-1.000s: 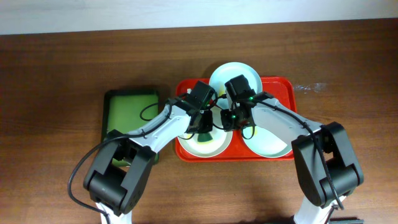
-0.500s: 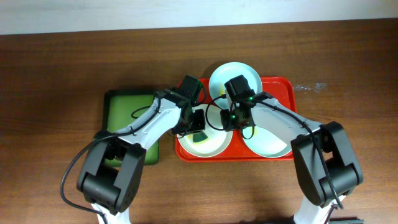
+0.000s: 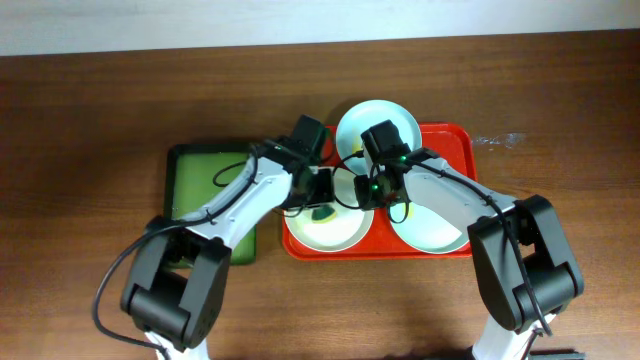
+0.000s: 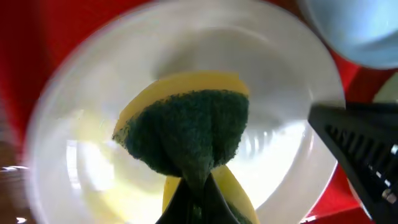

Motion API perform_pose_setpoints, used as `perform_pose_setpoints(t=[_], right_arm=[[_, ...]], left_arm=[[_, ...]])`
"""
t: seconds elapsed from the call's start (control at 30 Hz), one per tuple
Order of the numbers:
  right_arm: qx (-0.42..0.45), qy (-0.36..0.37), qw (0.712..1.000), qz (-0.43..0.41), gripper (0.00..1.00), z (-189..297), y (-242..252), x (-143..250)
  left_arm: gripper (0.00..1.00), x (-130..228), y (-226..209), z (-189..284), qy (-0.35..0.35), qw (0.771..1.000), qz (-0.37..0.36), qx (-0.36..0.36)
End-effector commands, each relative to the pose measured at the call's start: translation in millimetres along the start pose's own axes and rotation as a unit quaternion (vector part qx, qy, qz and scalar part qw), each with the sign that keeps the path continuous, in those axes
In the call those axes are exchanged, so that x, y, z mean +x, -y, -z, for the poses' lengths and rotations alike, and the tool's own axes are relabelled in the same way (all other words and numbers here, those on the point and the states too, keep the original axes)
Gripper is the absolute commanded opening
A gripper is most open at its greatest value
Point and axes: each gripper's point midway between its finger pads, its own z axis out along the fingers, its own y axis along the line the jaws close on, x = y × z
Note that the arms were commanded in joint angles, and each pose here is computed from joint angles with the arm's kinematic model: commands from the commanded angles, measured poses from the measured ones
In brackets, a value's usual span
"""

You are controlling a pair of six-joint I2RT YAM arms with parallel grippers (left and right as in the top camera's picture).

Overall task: Clean dirty plates on tray and stack at the side
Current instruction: 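Scrub the lower-left white plate with the sponge in the left gripper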

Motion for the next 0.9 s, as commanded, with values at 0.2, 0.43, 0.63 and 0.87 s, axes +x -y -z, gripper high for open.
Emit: perform_pose_setpoints(t=[0.2,0.43,0.63,0.87], right_arm=[[0.011,-0.013,1.000,-0.002,0.07,-7.1,4.0,8.3],[0.011,-0.013,1.000,-0.002,0.07,-7.1,4.0,8.3],[0.012,-0.017,1.000,-0.002,0.04,2.9,1.0,1.3],[0.059,0.024,0.998,0.011,0.04,60.9,-2.9,-33.3]], left_arm=[[0.00,-27.4,-92.1,18.5,0.095,0.952,-0.013,-0.291],[0.00,5.1,25.5,-13.5,-0.020,0.999,-0.009,0.042],[0.00,-16.8,-42.7,-7.8,0.042,0.990,-0.025,-0.129],[0.00,-63.2,-95.5,111.6,0.155,0.981,0.078,-0.091]])
